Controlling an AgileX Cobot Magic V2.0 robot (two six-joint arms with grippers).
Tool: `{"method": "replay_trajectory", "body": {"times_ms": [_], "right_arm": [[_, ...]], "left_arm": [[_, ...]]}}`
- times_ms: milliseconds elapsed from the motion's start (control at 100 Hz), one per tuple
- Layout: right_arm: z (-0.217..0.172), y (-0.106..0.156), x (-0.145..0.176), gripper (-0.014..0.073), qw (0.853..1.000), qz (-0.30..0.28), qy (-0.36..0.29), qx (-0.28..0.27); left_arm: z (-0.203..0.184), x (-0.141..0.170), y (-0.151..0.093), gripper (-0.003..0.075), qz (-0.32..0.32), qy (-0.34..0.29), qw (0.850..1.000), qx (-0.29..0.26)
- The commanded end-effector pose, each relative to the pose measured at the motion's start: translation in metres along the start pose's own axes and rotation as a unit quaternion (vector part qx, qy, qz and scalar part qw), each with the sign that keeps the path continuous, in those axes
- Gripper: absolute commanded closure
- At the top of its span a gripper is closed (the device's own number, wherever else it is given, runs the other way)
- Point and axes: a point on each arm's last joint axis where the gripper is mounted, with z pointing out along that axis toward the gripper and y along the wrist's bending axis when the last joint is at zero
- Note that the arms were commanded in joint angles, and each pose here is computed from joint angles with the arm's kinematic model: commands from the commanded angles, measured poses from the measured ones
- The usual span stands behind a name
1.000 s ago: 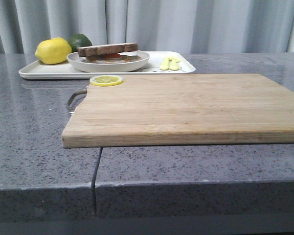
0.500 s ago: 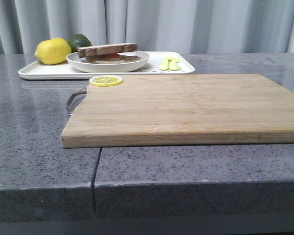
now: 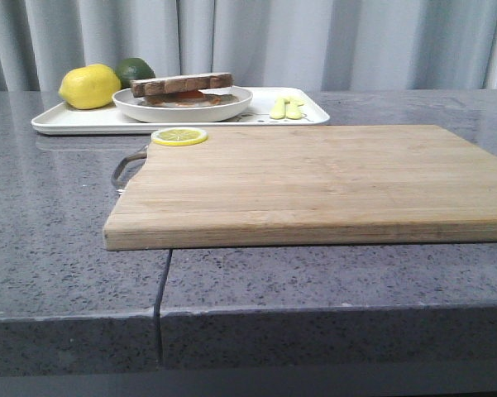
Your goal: Place bread and move sandwich to tray
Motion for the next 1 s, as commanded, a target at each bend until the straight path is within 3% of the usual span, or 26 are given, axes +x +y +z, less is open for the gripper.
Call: {"method": "replay_trajectory", "body": {"times_ms": [0, 100, 210, 300, 440, 470, 990], "right_arm": [[-0.002, -0.001, -0.015, 0.0118, 0.999, 0.000, -0.042, 0.007], [-0.002, -0.001, -0.015, 0.0149, 0.999, 0.000, -0.042, 0.007], [-0.002, -0.001, -0.015, 0.0281, 0.999, 0.000, -0.042, 0.007], [-0.002, -0.001, -0.015, 0.0438, 0.999, 0.000, -0.042, 0.007], [-0.002, -0.001, -0.015, 0.0671, 0.999, 0.000, -0.042, 0.007], [-0.002, -0.001, -0.015, 0.0659, 0.999, 0.000, -0.042, 0.007], [-0.002, -0.001, -0.015, 0.0662, 0.999, 0.000, -0.041, 0.006]], "left_arm": [[-0.003, -0.001, 0.000, 0.0439, -0.003, -0.062, 0.998, 0.006], [0.000, 0.013, 0.001, 0.0439, -0.003, -0.052, 0.999, 0.004], [0.002, 0.018, 0.002, 0.0461, -0.003, -0.048, 0.999, 0.003], [0.002, 0.017, 0.002, 0.0533, -0.003, -0.052, 0.999, 0.003], [0.001, 0.014, 0.002, 0.0710, -0.003, -0.071, 0.997, 0.004], [0.001, 0.013, 0.002, 0.0738, -0.003, -0.075, 0.997, 0.004], [0.001, 0.012, 0.002, 0.0740, -0.003, -0.080, 0.997, 0.004]]}}
